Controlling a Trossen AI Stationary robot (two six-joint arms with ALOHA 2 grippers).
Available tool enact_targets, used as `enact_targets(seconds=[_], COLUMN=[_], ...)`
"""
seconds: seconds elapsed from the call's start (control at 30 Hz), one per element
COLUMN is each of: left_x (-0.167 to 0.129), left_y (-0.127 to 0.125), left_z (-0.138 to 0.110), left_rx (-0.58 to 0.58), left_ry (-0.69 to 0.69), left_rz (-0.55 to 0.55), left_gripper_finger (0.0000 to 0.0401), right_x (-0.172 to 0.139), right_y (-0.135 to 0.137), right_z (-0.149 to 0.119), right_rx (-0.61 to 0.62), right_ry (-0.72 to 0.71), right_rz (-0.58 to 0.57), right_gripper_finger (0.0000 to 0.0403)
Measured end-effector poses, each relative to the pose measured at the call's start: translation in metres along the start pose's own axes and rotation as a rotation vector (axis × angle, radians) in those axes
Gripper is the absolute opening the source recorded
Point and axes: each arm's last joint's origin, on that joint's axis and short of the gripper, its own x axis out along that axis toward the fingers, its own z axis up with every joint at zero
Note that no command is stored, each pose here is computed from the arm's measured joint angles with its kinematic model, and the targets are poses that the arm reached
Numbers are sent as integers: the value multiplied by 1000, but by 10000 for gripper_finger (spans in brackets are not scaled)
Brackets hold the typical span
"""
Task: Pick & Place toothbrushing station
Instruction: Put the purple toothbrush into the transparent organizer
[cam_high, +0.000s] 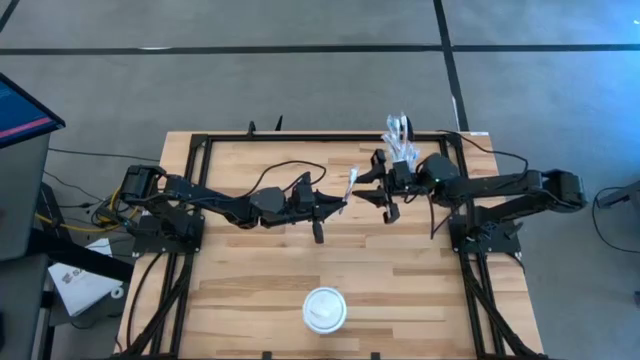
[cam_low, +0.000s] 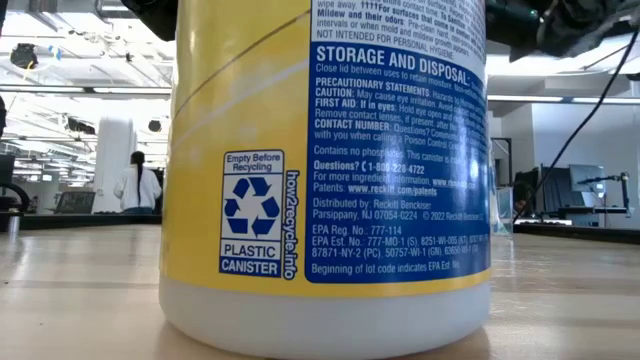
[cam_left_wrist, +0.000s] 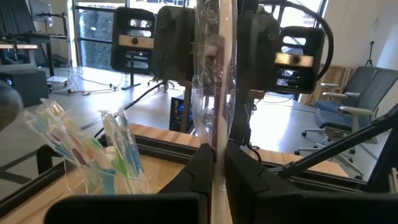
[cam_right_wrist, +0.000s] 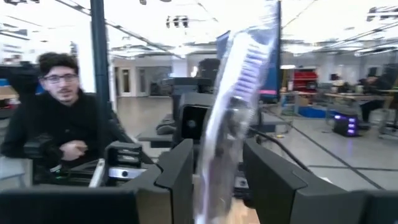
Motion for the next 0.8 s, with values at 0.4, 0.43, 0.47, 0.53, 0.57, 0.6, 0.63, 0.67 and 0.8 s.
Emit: enact_targets(seconds=[0.4, 0.43, 0.47, 0.53, 0.57, 0.6, 0.63, 0.67, 0.8], left_x=[0, 0, 0, 0, 0, 0, 0, 0, 0], left_y=[0, 0, 0, 0, 0, 0, 0, 0, 1], left_z=[-1, -1, -1, -1, -1, -1, -1, -1, -2], left_rx=[5, 5, 5, 5, 5, 5, 9, 12, 24], left_ry=[9, 9, 9, 9, 10, 10, 12, 14, 15], left_rz=[1, 1, 1, 1, 2, 2, 2, 2, 17], left_gripper_finger=[12, 12, 12, 12, 12, 12, 13, 14, 26], right_x=[10, 10, 10, 10, 10, 10, 10, 10, 10], right_y=[-2, -2, -2, -2, -2, -2, -1, -1, -2], right_z=[8, 8, 7, 7, 7, 7, 7, 7, 6], right_rx=[2, 2, 3, 5, 4, -2, -12, -18, -5], right_ry=[5, 6, 7, 15, 16, 16, 16, 17, 20], right_rz=[29, 29, 29, 28, 28, 36, 50, 56, 68], right_gripper_finger=[119, 110, 100, 71, 54, 35, 20, 13, 9])
